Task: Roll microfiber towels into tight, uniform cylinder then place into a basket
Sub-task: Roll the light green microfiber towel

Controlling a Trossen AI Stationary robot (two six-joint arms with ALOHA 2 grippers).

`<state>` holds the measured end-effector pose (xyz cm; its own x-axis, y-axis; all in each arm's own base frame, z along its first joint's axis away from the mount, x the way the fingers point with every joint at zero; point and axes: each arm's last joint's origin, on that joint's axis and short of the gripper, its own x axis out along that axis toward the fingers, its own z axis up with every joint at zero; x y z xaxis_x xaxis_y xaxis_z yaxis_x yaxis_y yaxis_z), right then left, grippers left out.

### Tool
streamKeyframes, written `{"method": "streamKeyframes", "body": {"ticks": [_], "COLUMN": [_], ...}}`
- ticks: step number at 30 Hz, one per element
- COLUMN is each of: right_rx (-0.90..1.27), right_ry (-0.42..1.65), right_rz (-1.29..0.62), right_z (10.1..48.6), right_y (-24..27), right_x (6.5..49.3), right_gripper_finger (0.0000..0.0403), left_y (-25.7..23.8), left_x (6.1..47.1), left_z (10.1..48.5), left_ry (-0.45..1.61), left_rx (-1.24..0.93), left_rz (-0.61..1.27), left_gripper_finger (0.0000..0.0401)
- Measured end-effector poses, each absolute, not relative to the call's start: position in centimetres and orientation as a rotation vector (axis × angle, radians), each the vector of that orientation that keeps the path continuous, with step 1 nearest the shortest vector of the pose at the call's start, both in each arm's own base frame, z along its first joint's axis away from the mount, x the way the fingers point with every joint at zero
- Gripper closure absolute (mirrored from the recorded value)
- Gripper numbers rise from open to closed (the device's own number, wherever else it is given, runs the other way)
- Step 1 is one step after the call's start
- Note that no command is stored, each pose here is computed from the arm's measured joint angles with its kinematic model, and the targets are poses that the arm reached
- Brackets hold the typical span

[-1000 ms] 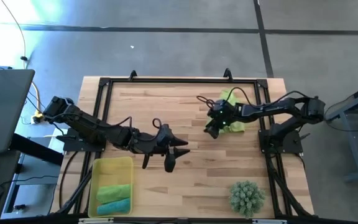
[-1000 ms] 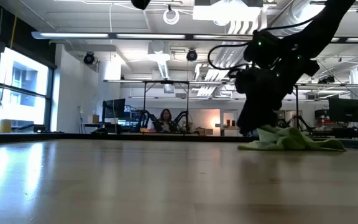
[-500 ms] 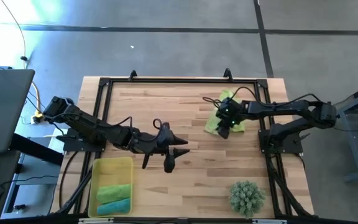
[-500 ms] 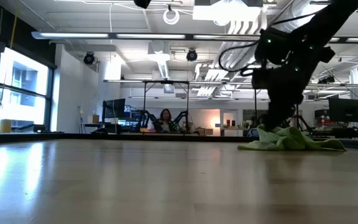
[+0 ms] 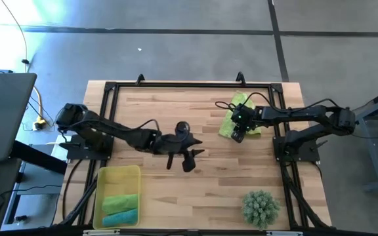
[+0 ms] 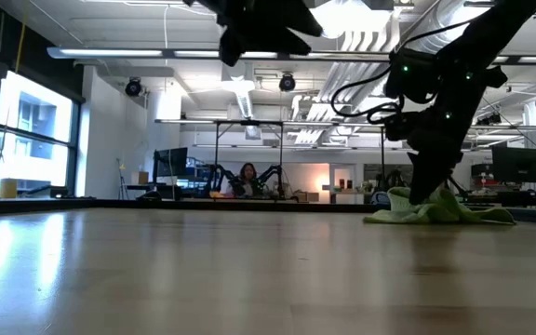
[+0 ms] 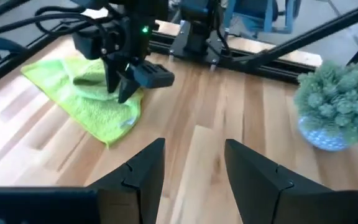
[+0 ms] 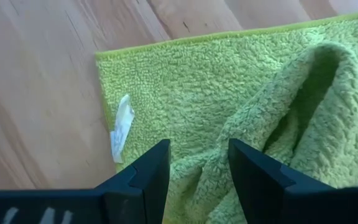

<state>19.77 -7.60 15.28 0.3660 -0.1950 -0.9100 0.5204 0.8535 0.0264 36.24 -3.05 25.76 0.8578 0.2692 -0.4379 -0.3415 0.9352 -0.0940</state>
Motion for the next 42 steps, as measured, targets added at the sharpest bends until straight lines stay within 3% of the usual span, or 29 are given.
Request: {"method": "streamKeyframes", "body": {"ticks": [12,29,42], "right_rx": [0.369,0.327,0.321], "right_ry": [1.087,1.172,0.947], "right_rz": [-0.497,-0.527,-0.267], "right_z": [15.3,11.7,12.5], "right_y": [-7.6,-6.0,-3.6], "right_x": [19.9,22.2,24.9], "right_gripper_finger": [0.0247,0.0247,0.0247], "left_y": [2.6,3.1,4.2], "left_x": [37.4,40.5,41.0], "left_z": [22.9,17.2,13.0], "left_ry": [0.543,0.513,0.654], "left_rx": [-0.154,-0.203,0.041], "left_rz": [0.35,0.367,0.328], "left_gripper_finger": [0.0245,0.0245,0.0245]}}
